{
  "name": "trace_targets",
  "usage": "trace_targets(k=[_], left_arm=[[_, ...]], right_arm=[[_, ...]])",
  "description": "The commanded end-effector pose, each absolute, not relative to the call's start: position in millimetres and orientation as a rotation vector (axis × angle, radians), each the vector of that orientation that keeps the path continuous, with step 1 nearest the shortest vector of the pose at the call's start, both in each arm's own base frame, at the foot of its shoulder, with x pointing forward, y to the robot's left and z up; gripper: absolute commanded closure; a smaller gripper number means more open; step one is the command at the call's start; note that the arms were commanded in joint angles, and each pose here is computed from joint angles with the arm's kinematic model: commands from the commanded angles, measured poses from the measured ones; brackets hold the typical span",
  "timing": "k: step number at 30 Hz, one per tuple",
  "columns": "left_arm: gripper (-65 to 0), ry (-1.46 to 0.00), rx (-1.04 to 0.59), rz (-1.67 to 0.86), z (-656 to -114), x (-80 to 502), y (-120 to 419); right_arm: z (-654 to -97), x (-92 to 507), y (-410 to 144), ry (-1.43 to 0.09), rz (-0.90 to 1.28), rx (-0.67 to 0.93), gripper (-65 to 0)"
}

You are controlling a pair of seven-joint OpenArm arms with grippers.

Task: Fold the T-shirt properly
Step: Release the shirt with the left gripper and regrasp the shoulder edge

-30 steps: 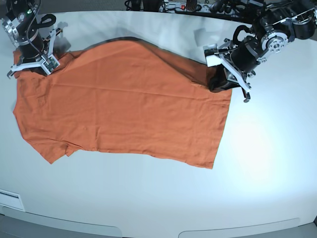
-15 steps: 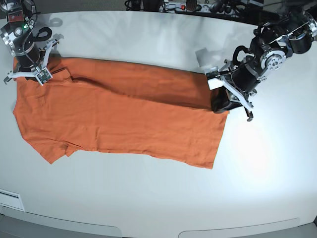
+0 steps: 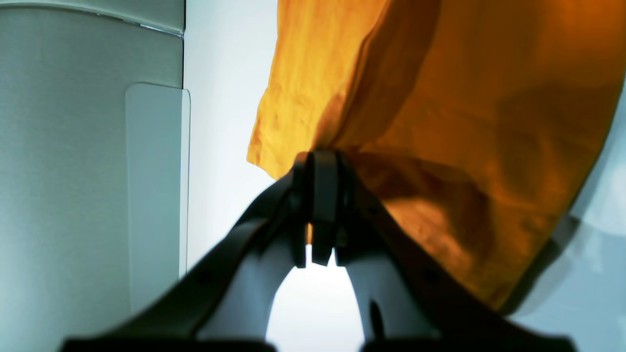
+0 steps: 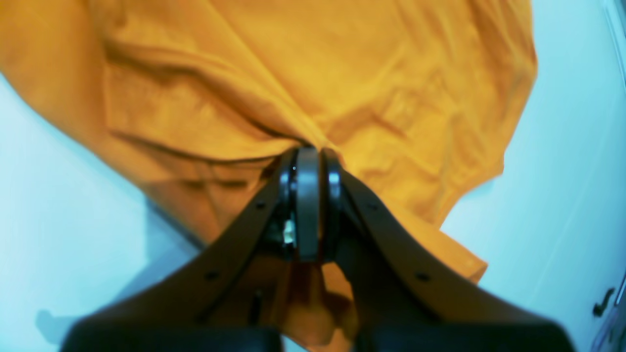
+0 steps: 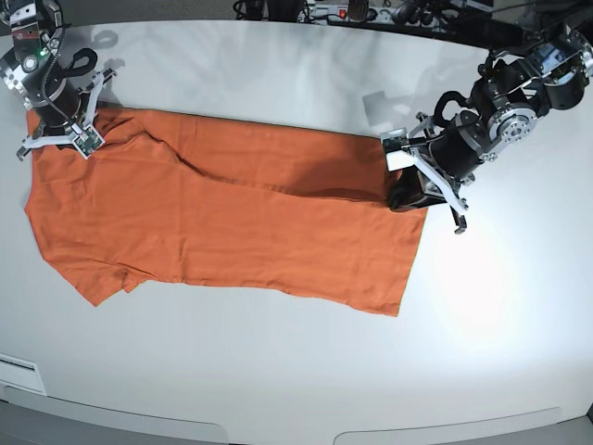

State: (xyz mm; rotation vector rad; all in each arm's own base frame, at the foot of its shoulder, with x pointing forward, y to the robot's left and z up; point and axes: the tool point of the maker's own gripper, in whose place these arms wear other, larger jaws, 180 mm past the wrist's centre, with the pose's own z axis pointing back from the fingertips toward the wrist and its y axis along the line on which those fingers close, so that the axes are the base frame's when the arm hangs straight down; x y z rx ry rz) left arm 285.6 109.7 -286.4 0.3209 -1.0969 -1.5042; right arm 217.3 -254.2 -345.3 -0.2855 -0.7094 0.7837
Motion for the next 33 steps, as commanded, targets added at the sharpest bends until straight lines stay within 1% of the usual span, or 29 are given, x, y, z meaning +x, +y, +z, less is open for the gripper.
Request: trace_targets(k=[1,6,13,14,15,16,17,18,19,20,21,22,23,25,28,30,33], left_arm=[[0.0,-1.135,0.324,-1.496,-275.3,289.6,109.7],[0.0,-1.13,0.311,-1.494,-280.7,291.2,112.5],[0.0,-1.119,0.328,-1.475,-293.4,306.1,125.2],[-7.6,-1.116,0.334,-1.459,-294.0,309.4,128.9],[-17.2,-1.119,0.339,-1.432,-293.2,312.6,132.1],[-24.7,-1.131,0.357,-1.396,-290.5,316.3,135.4],[-28.9,-1.158,0.364,-1.35,-285.4,320.0,137.1],[-29.4,-1.187,0.369,-1.306,-280.0,323.3,138.1],[-28.0,-1.22,0.382,-1.269,-273.4,326.6,139.0],[-22.9,-1.251,0.4,-1.235,-266.6,329.8,140.5],[-14.4,-1.277,0.417,-1.204,-261.0,332.5,142.3],[-4.2,-1.296,0.432,-1.177,-256.8,334.8,144.5],[0.0,-1.309,0.44,-1.154,-254.0,336.3,146.4],[0.0,-1.301,0.448,-1.134,-254.3,336.8,149.3],[0.0,-1.276,0.409,-1.113,-260.0,335.2,147.2],[0.0,-1.23,0.344,-1.131,-270.5,329.7,141.1],[0.0,-1.104,0.2,-1.237,-296.5,310.1,127.2]], right_arm=[[-333.4,227.3,-256.7,-0.749,0.794,-0.31,0.0],[-326.7,235.9,-255.0,-0.777,0.788,-0.301,0.0],[-341.8,237.4,-273.0,-0.733,0.747,-0.313,0.0],[-344.6,238.3,-278.8,-0.723,0.728,-0.323,-6.0],[-346.5,238.4,-285.6,-0.714,0.701,-0.34,-15.8],[-347.0,238.0,-291.3,-0.705,0.676,-0.36,-25.4],[-347.0,237.3,-296.5,-0.693,0.651,-0.38,-33.1],[-346.3,236.7,-300.4,-0.683,0.632,-0.397,-37.0],[-345.2,236.4,-304.8,-0.677,0.608,-0.416,-37.3],[-343.2,236.5,-308.7,-0.675,0.582,-0.435,-36.7],[-341.6,236.5,-310.7,-0.674,0.566,-0.446,-33.6],[-340.4,236.3,-311.5,-0.67,0.558,-0.453,-28.1],[-339.5,235.7,-311.3,-0.665,0.557,-0.456,-20.2],[-336.9,234.0,-309.4,-0.656,0.56,-0.46,0.0],[-331.9,233.0,-306.9,-0.652,0.556,-0.468,0.0],[-331.7,232.9,-306.4,-0.652,0.554,-0.467,0.0],[-343.1,226.2,-292.5,-0.628,0.579,-0.366,0.0]])
